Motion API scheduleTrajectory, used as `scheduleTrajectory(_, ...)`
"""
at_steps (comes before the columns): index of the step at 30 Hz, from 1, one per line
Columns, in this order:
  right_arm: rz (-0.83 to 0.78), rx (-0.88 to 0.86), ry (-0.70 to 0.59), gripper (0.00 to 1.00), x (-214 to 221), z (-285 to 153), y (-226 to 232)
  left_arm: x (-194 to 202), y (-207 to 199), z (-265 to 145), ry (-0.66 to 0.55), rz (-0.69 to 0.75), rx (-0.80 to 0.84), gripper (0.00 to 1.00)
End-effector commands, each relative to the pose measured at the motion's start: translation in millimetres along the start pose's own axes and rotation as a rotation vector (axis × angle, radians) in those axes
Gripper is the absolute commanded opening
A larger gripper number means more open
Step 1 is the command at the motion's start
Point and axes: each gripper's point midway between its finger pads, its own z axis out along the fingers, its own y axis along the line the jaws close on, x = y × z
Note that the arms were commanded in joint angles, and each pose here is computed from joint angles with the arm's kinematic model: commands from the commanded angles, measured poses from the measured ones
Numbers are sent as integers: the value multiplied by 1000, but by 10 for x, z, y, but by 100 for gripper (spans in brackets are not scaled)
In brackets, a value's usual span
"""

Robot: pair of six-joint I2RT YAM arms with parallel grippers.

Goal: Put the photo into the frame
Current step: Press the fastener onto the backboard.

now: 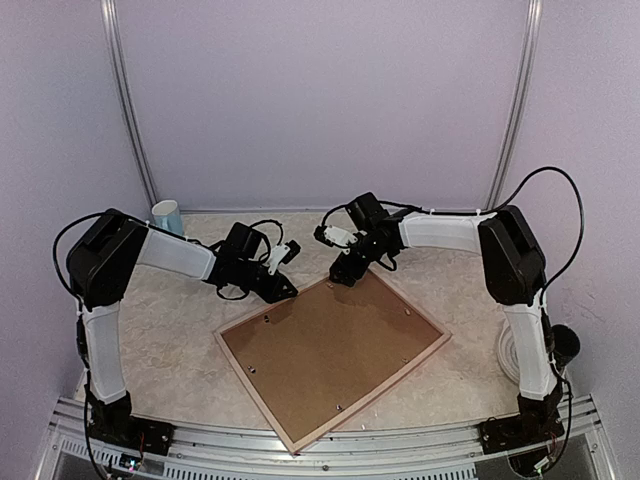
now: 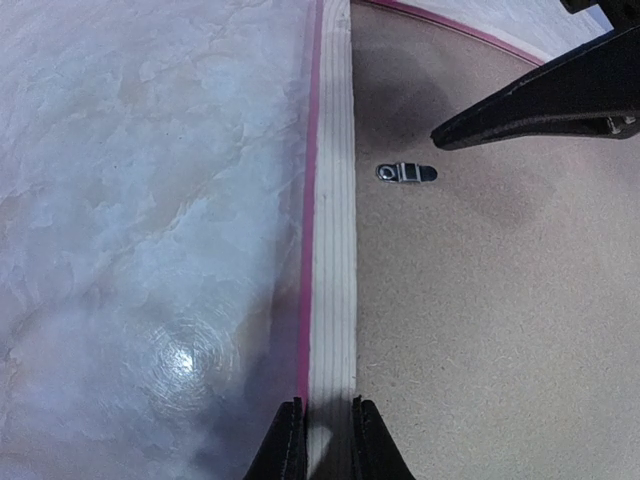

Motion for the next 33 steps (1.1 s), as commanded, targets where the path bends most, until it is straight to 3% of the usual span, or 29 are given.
scheduleTrajectory(1, -10, -5, 22, 84, -33, 74, 69, 407, 45, 135, 110, -58, -15, 4)
scheduleTrajectory(16, -19, -21, 103, 86, 142, 235, 167, 400, 51, 135, 108, -58, -17, 4)
scheduleTrajectory(33, -32, 56, 196, 78, 382, 395, 32, 408, 50, 138, 110, -58, -16, 3)
